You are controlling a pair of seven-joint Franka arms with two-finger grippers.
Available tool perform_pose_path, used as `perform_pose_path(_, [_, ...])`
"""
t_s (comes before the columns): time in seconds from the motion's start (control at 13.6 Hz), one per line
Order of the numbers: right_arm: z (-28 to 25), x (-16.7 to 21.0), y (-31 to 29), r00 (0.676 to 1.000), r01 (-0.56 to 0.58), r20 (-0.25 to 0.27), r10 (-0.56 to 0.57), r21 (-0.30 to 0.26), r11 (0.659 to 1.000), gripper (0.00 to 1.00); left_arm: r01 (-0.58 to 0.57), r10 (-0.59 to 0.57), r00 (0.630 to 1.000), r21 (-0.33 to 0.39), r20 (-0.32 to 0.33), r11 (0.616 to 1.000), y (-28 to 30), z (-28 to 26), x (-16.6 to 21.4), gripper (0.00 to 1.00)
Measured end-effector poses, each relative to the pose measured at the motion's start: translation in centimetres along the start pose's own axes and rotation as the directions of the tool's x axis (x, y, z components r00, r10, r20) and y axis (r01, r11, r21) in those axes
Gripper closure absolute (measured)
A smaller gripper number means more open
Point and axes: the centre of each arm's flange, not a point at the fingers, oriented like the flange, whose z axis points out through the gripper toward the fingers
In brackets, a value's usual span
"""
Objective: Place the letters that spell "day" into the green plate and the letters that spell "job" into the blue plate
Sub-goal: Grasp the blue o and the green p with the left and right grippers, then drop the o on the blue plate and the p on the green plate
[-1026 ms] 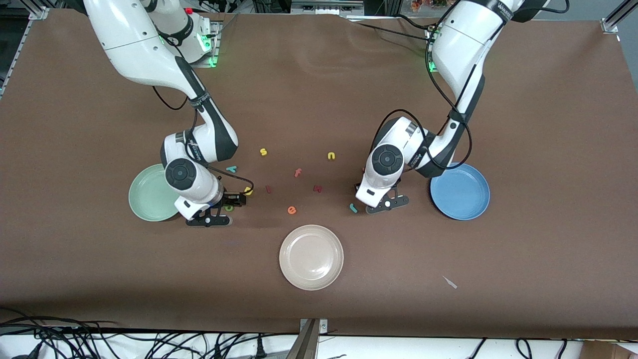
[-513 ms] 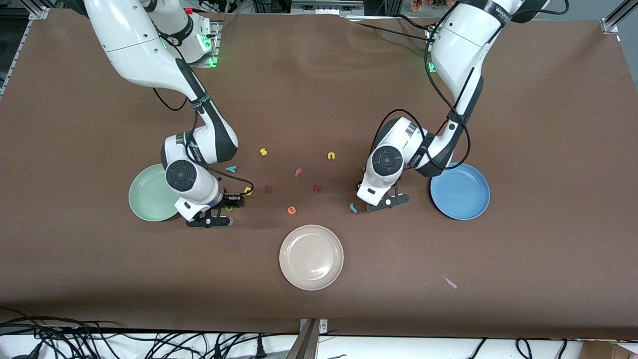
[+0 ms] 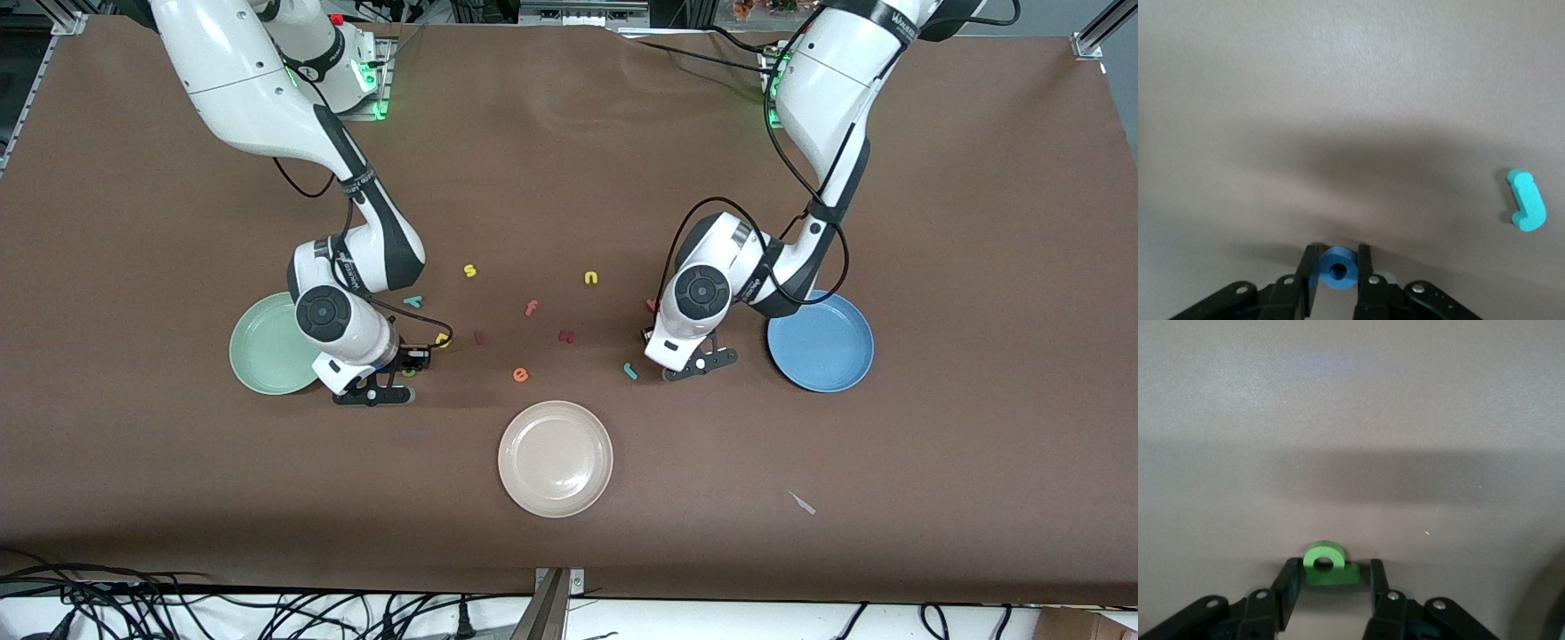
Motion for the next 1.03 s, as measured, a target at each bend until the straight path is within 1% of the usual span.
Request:
perform_pose_path(0.07, [-0.1,0.0,0.0,1.000,0.000,-0.001,0.000,0.000,1.000,0.55,0.007,-0.007,1.000,-0.010,-0.009,1.000,-0.2,-0.7,0.5,0.73])
perform_pose_path(0.15, [-0.1,0.1,0.0,1.000,0.000,-0.002,0.000,0.001,1.000,0.55,0.015,-0.016,1.000,-0.023,-0.021,1.000,-0.4,-1.8,1.0,0.73])
perform_pose_path(0.22, [-0.1,0.1,0.0,1.000,0.000,-0.002,0.000,0.001,1.000,0.58,0.024,-0.025,0.999,-0.036,-0.032,0.999,-0.8,-3.3,1.6,0.73])
perform_pose_path(0.29, [-0.1,0.1,0.0,1.000,0.000,-0.002,0.000,0.001,1.000,0.59,0.023,-0.025,0.999,-0.042,-0.040,0.999,-1.5,-5.0,2.2,0.73])
perform_pose_path(0.37, [-0.1,0.1,0.0,1.000,0.000,-0.002,0.000,0.001,1.000,0.63,0.007,-0.009,0.999,-0.044,-0.045,0.999,-2.4,-6.3,2.8,0.73])
perform_pose_path(0.44, [-0.1,0.1,0.0,1.000,0.000,-0.002,0.000,0.001,1.000,0.63,-0.022,0.020,0.999,-0.041,-0.044,0.999,-3.7,-7.4,3.7,0.73])
perform_pose_path(0.66, [-0.2,0.2,-0.1,1.000,0.000,-0.006,0.000,0.002,1.000,0.63,-0.129,0.129,0.992,-0.011,-0.006,0.992,-8.5,-8.6,6.7,0.73])
perform_pose_path(0.81, [-0.4,0.4,-0.2,1.000,0.001,-0.010,-0.001,0.003,1.000,0.63,-0.213,0.213,0.977,-0.014,0.005,0.977,-12.6,-8.7,9.5,0.73])
perform_pose_path(1.03, [-0.6,0.6,-0.3,1.000,0.001,-0.014,-0.001,0.005,1.000,0.63,-0.324,0.325,0.946,-0.028,0.019,0.946,-19.5,-8.1,13.4,0.73])
